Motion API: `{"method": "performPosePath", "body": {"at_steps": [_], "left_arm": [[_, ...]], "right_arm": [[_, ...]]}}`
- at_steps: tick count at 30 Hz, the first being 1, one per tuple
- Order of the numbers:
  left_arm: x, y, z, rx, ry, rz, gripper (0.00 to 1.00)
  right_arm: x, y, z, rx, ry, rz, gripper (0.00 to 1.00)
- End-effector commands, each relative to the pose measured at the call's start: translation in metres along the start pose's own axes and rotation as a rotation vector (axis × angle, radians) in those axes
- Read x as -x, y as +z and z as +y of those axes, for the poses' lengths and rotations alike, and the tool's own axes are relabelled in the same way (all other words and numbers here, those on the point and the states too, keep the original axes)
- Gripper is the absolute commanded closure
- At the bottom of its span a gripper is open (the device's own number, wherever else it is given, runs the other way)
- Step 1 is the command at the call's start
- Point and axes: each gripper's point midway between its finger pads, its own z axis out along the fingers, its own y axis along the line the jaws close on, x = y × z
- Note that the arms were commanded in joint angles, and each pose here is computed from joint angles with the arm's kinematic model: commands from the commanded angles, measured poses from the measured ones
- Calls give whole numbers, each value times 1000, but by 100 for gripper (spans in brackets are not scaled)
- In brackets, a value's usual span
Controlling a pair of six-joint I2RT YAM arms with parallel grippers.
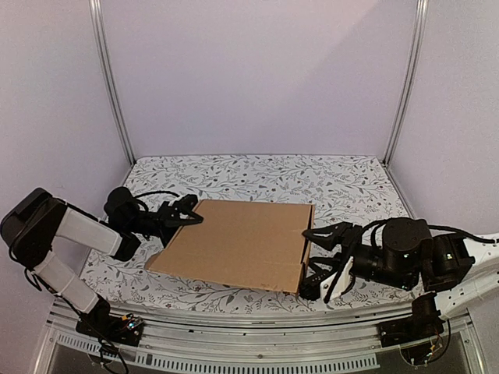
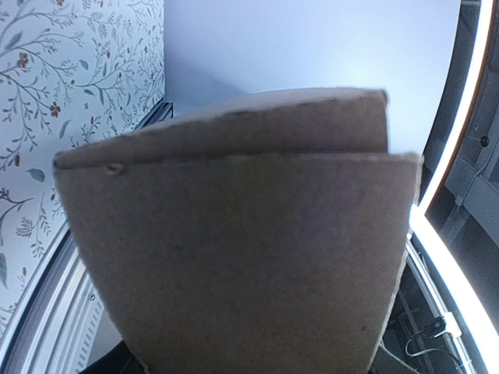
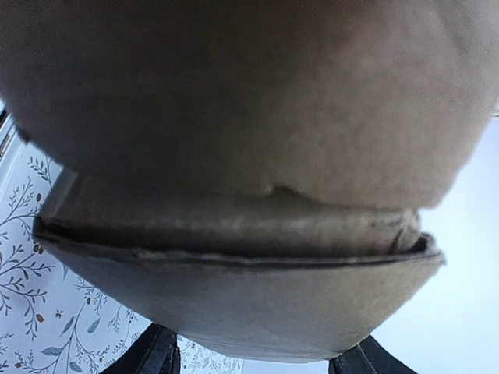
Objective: Fold the paper box
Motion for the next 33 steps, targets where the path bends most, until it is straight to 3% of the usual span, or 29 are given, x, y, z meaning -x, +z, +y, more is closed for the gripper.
{"method": "performPosePath", "body": {"at_steps": [1, 9, 10, 11, 12, 25, 33], "left_arm": [[-6, 1, -32, -76, 267, -7, 35], [-2, 1, -28, -76, 268, -26, 30], [-1, 1, -28, -76, 266, -30, 24], [0, 0, -28, -77, 268, -36, 4], [2, 0, -29, -80, 273, -44, 1], [21, -11, -30, -93, 282, -172, 0], [31, -22, -12, 52, 324, -294, 0]], "right_arm": [[-7, -8, -4, -30, 171, 16, 59], [-8, -11, -3, -30, 216, 12, 61], [-8, -10, -3, -26, 212, 14, 61], [-8, -10, -3, -24, 209, 15, 61], [-8, -10, -2, -21, 207, 16, 61], [-18, -21, -4, -22, 276, 43, 62], [-27, -19, 4, 1, 415, 94, 60]]}}
